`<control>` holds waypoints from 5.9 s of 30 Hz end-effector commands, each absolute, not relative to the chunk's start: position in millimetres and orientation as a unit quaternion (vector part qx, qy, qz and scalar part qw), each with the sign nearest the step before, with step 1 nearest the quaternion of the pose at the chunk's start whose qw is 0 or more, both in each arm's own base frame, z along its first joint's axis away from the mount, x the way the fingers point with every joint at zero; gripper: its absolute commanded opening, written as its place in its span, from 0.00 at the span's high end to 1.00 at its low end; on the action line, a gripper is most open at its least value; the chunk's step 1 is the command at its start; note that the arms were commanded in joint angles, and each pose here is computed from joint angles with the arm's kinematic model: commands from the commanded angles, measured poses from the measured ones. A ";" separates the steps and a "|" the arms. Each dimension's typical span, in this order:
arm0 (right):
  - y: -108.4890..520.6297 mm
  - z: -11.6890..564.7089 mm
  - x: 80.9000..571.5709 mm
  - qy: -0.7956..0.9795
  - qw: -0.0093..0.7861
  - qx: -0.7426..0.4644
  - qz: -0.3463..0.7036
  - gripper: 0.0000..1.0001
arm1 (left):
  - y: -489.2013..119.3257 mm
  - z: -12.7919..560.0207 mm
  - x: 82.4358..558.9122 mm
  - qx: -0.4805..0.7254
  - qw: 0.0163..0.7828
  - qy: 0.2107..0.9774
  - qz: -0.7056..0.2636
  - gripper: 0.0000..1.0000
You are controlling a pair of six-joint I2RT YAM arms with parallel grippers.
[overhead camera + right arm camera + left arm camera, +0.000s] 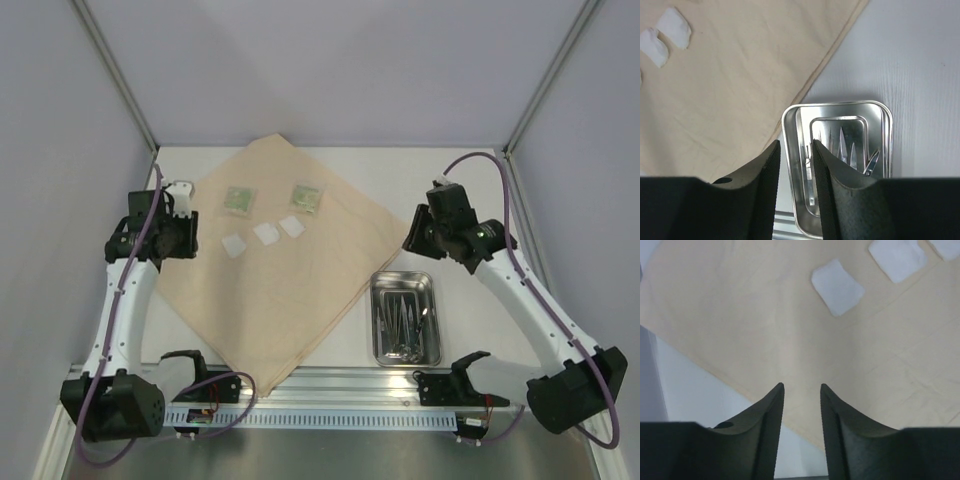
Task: Prepare the surgical pack
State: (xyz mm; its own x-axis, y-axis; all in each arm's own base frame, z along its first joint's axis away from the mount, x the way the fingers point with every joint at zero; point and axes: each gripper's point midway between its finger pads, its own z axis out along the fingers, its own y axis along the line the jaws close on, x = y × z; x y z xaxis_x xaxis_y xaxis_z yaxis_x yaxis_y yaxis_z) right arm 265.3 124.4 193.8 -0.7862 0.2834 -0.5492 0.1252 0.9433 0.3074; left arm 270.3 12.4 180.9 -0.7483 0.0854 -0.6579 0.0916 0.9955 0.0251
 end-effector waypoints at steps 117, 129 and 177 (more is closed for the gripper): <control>205.1 139.5 343.4 0.940 0.287 0.012 0.184 0.63 | -109.8 40.2 442.5 -0.001 0.211 0.945 -0.251 0.81; 208.7 138.4 344.8 0.941 0.281 0.007 0.187 0.63 | -100.4 36.9 430.7 0.026 0.197 0.955 -0.221 0.40; 197.8 149.5 333.2 0.938 0.296 0.010 0.181 0.62 | -186.3 114.9 430.2 0.083 0.235 0.914 -0.319 1.00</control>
State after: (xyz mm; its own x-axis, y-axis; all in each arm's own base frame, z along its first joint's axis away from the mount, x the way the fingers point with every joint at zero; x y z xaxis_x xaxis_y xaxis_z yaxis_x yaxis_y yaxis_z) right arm 332.3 194.0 132.8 -0.8521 0.1138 -0.5109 -0.0650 0.9455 0.3191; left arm 420.0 -166.9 119.1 -0.8695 0.0276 -0.4931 0.3116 0.8053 -0.5044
